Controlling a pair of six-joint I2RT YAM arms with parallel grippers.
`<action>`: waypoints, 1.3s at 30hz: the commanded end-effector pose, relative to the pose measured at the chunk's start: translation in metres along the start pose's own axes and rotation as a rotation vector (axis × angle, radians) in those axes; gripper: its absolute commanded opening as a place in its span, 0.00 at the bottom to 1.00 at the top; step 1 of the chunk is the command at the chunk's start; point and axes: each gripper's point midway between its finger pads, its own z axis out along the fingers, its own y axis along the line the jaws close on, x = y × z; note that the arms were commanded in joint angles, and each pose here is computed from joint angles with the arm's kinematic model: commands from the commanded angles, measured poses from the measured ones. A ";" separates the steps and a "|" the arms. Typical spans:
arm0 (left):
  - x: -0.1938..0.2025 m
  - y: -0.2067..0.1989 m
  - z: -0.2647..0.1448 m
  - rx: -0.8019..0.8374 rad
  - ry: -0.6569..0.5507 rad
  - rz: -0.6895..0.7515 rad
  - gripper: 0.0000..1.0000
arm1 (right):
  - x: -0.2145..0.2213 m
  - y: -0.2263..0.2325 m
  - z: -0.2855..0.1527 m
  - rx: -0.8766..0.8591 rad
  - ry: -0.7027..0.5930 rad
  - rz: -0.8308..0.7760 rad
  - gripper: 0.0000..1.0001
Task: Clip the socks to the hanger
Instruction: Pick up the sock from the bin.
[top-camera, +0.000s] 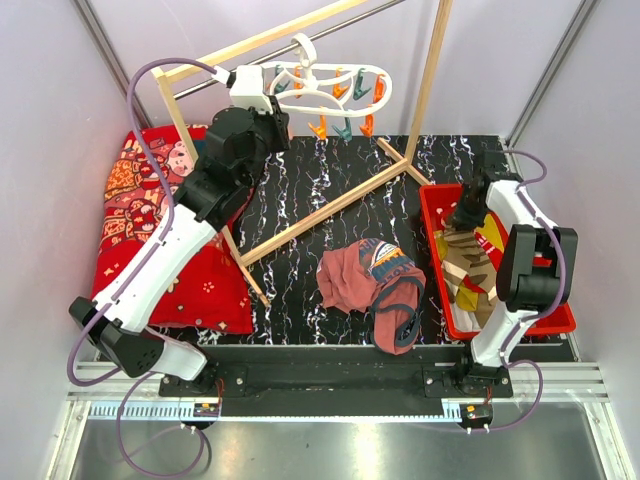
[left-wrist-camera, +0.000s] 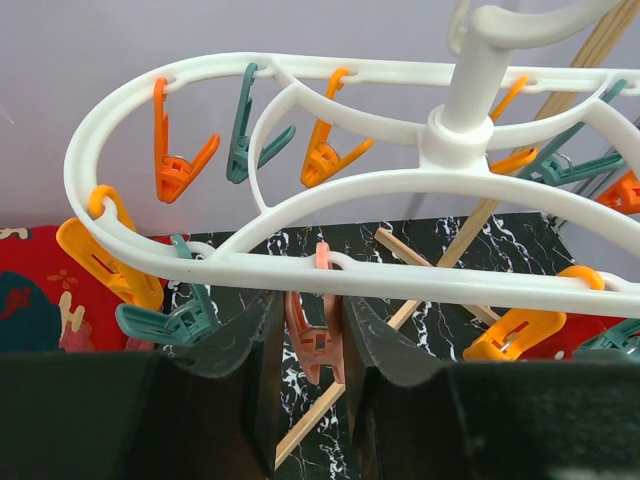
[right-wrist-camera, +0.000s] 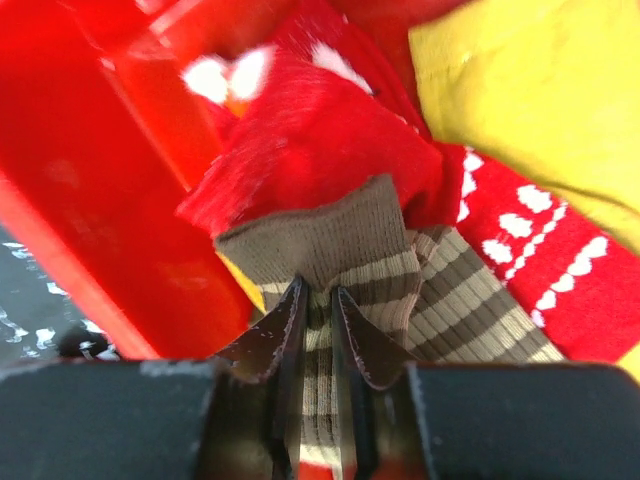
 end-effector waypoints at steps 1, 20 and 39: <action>-0.020 0.003 -0.011 0.002 -0.047 -0.028 0.00 | -0.004 0.000 0.009 -0.001 -0.015 0.027 0.21; -0.026 0.003 -0.018 0.012 -0.058 -0.034 0.00 | -0.003 0.003 -0.079 -0.067 -0.163 0.084 0.00; -0.036 -0.002 -0.028 0.047 -0.073 -0.066 0.00 | -0.036 0.052 -0.242 -0.453 -0.619 -0.112 0.00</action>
